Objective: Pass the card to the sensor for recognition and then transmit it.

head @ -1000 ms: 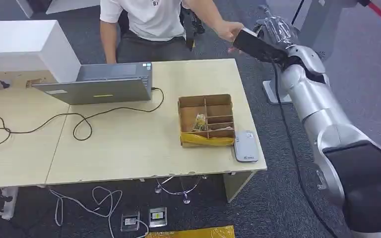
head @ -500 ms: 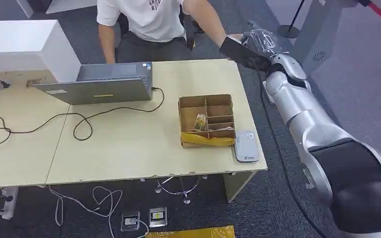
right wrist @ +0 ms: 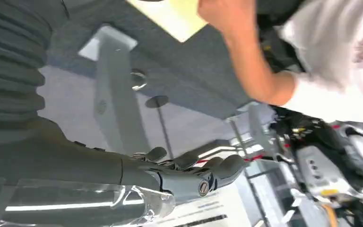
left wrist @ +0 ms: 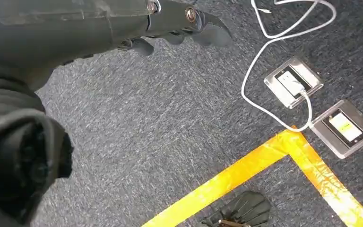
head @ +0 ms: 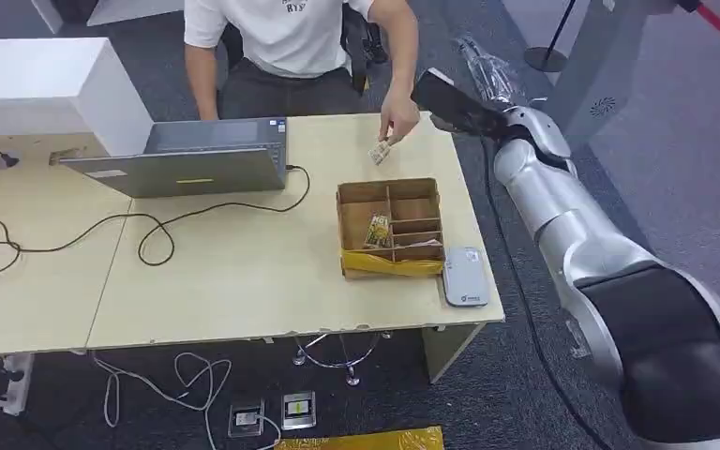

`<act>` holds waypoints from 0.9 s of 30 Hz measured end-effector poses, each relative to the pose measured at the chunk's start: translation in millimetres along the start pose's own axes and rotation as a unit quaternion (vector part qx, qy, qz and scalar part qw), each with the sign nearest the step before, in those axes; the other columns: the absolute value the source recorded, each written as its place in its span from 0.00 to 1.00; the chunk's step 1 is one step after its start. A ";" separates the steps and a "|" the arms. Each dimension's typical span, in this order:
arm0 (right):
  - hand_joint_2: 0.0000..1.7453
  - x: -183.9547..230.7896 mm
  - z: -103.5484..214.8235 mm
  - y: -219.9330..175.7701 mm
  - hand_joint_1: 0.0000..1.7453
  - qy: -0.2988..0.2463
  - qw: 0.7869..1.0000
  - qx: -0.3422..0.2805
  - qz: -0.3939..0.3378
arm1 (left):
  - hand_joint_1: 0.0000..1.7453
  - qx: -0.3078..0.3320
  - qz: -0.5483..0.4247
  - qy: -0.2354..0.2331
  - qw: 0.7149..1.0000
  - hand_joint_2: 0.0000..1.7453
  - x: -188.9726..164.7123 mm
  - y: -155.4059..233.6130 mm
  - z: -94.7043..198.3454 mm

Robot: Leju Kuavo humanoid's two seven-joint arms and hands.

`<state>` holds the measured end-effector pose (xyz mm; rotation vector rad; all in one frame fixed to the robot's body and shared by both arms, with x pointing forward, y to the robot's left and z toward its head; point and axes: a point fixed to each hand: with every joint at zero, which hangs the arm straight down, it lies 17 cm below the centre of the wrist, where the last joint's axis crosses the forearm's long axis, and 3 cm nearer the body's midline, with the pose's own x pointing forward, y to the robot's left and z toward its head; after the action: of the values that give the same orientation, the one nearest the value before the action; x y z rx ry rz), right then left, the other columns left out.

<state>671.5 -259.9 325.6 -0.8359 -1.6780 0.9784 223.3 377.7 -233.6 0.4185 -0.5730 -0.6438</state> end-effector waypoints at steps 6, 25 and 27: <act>1.00 30.3 3.1 10.9 0.00 -0.058 0.995 0.017 -0.085 | 0.00 0.001 0.006 0.006 1.000 0.00 -5.5 -2.3 1.9; 1.00 16.4 80.5 102.2 0.00 -0.050 0.984 0.093 -0.141 | 0.00 0.002 0.019 0.016 1.000 0.00 -23.4 -13.0 10.1; 1.00 14.1 92.1 112.5 0.00 -0.050 0.984 0.105 -0.135 | 0.00 0.003 0.020 0.017 1.000 0.00 -24.0 -13.3 10.4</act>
<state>588.4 -218.5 212.8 -0.4124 -1.6859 0.9987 195.3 382.0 -241.4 0.4208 -0.5499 -0.5959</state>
